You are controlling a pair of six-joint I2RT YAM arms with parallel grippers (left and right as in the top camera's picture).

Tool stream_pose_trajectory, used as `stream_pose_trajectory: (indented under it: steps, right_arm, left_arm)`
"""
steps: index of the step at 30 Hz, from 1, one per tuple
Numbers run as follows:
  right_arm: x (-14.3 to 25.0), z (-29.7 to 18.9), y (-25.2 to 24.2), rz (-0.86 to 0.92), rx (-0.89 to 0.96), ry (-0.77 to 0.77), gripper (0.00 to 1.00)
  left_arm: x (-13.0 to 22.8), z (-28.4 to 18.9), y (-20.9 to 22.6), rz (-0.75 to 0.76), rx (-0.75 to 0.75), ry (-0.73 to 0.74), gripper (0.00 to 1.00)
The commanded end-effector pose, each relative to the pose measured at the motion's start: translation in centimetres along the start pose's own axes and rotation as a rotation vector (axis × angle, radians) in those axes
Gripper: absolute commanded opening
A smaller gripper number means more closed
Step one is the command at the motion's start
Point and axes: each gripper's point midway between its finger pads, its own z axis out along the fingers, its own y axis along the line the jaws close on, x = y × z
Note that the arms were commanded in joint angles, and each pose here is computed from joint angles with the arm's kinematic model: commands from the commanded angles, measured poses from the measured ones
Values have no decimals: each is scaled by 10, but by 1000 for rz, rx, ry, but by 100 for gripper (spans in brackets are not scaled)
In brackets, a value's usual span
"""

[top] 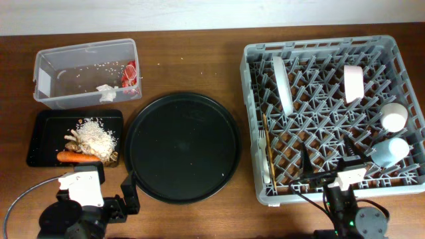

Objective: Sort waste into correct bins and load items into the dishwasher rack

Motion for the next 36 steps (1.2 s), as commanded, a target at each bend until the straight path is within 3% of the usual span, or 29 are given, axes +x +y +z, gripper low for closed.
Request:
stream_pose_trajectory:
  steps: [1, 3, 5, 21, 23, 25, 28, 31, 32, 33, 34, 36]
  right_arm:
    - [21, 6, -6, 7, 42, -16, 99]
    - [45, 9, -11, 10, 80, 16, 99]
    - [88, 7, -8, 22, 76, 165, 99]
    - [89, 7, -10, 21, 89, 169, 99]
    - [89, 7, -10, 21, 89, 169, 99]
    - [89, 7, -10, 21, 89, 169, 99]
    - [89, 7, -10, 21, 89, 170, 99]
    - [89, 7, -10, 21, 89, 169, 99]
    - [89, 7, -10, 21, 89, 169, 99]
    - [89, 7, -10, 21, 89, 170, 99]
    - [89, 7, -10, 21, 89, 170, 99]
    - [89, 7, -10, 21, 89, 170, 99]
  left_arm:
    - [1, 0, 2, 11, -8, -4, 99]
    - [1, 0, 2, 11, -8, -4, 99]
    - [1, 0, 2, 11, -8, -4, 99]
    - [1, 0, 2, 11, -8, -2, 99]
    - [14, 1, 9, 16, -46, 32, 99]
    - [31, 21, 16, 13, -66, -11, 99]
    - [51, 74, 16, -8, -20, -227, 99]
    - [25, 101, 9, 25, 38, -535, 99]
    - [15, 100, -6, 136, 96, -656, 99]
    - [22, 105, -9, 192, 104, -641, 99]
    - [51, 124, -3, 183, 86, -499, 99]
    - [53, 125, -3, 183, 86, -491, 99]
